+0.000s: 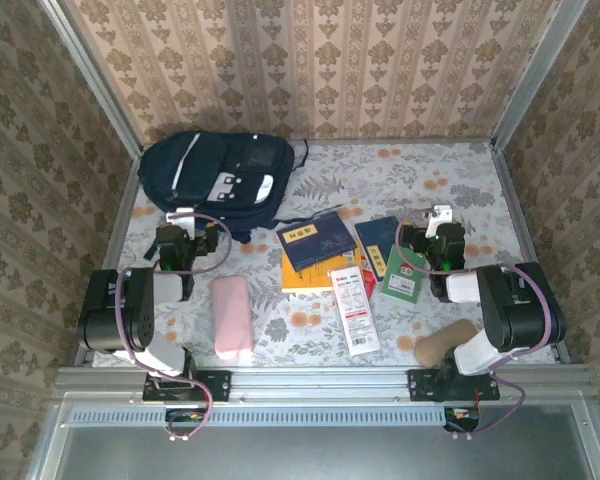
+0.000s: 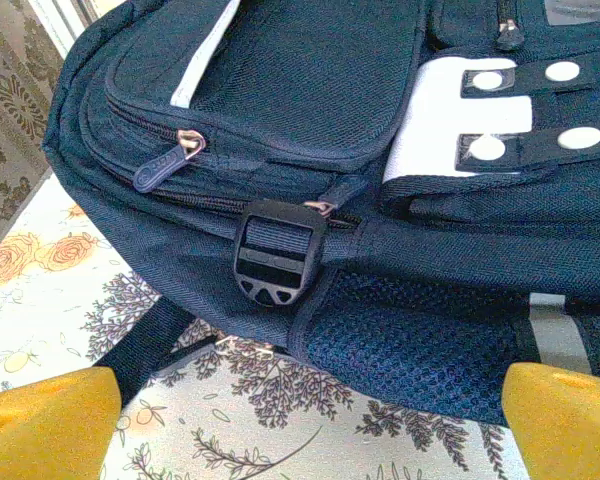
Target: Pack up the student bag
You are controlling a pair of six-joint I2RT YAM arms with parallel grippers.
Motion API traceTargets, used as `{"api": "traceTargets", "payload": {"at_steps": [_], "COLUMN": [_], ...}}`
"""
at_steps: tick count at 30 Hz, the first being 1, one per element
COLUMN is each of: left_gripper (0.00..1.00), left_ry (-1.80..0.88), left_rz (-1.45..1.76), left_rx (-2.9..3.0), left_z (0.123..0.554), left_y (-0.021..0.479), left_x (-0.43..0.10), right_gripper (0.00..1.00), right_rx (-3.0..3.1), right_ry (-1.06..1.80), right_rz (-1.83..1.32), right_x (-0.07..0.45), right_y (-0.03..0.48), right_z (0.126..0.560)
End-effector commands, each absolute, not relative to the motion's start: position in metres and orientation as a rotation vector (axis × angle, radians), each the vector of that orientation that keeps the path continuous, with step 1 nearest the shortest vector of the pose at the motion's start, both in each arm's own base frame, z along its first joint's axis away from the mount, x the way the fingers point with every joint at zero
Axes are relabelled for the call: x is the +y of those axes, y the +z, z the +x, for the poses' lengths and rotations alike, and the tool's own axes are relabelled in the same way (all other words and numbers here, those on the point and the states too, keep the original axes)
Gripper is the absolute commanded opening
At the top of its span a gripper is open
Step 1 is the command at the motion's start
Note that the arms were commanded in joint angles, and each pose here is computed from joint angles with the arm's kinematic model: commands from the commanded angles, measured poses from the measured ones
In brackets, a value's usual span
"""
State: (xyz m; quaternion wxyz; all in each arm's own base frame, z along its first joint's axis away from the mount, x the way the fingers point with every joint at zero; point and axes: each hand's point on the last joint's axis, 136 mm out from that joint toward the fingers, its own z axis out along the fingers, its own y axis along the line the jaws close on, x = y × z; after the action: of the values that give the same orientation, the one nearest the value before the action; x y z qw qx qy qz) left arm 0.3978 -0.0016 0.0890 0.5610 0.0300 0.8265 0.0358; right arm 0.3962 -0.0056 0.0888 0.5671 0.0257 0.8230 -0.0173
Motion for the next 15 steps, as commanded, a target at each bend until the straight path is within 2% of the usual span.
{"api": "traceTargets", "payload": {"at_steps": [1, 15], "left_gripper": [1.00, 1.00], "left_ry": [0.087, 0.094], "left_rz": [0.082, 0.081], "left_rx": [1.932, 1.933], "left_z": [0.3993, 0.3989], "left_y": [0.0942, 0.0936], "left_x": [-0.0022, -0.0026], "right_gripper": [1.00, 1.00], "right_rx": [1.914, 1.917], "right_ry": [-0.038, -0.038], "right_rz": [0.045, 0.045], "right_x": [-0.0022, -0.0021], "right_y": [0.0983, 0.0978], "right_z": [0.4005, 0.4010]}}
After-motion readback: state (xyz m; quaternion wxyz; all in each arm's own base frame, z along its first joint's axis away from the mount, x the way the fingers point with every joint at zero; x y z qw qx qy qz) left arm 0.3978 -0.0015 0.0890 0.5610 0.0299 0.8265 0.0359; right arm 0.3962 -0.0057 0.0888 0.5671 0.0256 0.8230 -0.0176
